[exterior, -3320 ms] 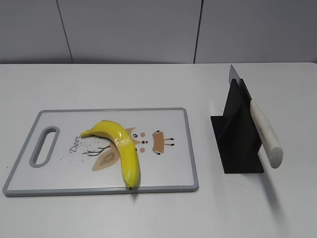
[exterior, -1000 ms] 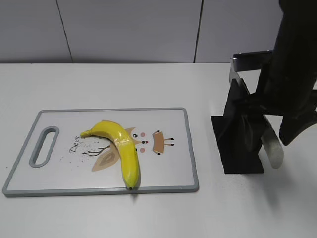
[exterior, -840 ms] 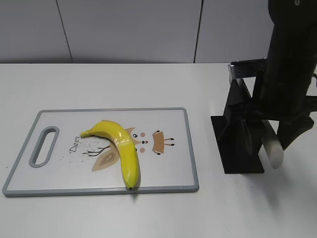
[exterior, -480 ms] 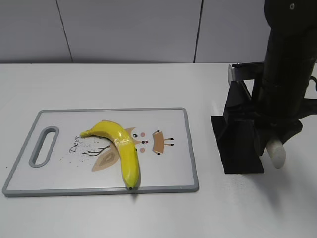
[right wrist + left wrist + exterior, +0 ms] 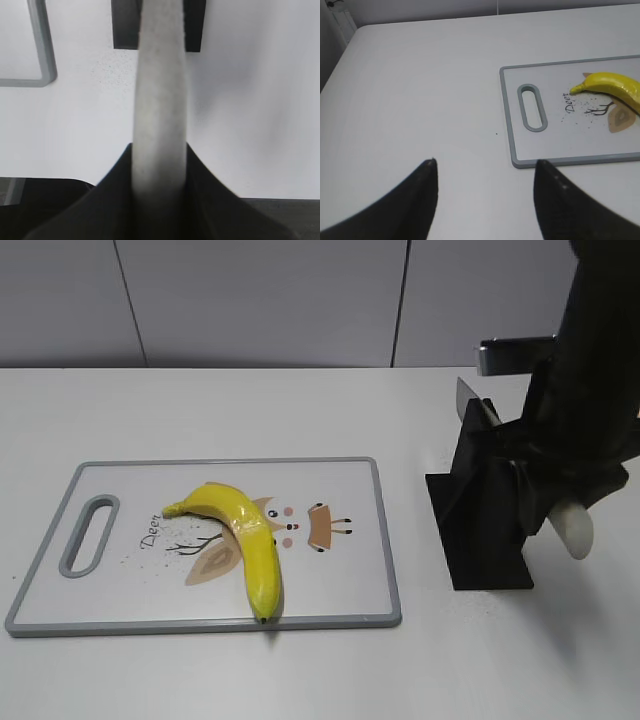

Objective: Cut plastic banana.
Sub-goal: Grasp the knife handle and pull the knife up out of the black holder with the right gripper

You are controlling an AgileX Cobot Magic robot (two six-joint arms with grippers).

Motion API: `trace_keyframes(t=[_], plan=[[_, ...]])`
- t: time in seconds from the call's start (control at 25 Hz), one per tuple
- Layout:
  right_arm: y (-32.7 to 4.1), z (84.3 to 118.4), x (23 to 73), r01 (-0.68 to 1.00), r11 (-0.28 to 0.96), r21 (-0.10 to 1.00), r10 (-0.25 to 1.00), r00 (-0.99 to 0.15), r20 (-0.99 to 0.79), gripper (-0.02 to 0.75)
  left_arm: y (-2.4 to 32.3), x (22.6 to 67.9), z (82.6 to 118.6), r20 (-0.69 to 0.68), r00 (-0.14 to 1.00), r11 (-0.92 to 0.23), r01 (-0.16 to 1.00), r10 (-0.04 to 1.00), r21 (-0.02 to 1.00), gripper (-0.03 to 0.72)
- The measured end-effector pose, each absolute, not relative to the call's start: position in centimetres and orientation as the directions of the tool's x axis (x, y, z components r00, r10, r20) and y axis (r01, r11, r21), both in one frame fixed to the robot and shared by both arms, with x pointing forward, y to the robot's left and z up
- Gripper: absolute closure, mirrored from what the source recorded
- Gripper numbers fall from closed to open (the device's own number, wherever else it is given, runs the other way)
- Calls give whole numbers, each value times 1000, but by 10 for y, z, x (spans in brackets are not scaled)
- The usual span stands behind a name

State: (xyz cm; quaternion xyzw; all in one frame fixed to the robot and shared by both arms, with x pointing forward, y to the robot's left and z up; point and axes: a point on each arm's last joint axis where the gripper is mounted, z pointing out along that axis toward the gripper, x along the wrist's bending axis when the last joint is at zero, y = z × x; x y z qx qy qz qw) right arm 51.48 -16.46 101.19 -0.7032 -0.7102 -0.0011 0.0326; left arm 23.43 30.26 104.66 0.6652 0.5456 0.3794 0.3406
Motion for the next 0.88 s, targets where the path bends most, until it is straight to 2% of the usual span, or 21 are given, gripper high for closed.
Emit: trace_keyframes(t=[0.4, 0.64, 0.88], plan=[[-178, 1062, 495, 992, 12, 130, 997, -21, 68, 549, 303, 234, 1047, 133, 117, -173, 467, 984, 867, 102], [-183, 1091, 488, 974, 7, 225, 995, -29, 94, 549, 303, 234, 1047, 132, 116, -171, 468, 984, 867, 147], [-182, 1115, 491, 943, 58, 327, 989, -100, 111, 549, 303, 234, 1047, 131, 115, -170, 467, 985, 868, 176]])
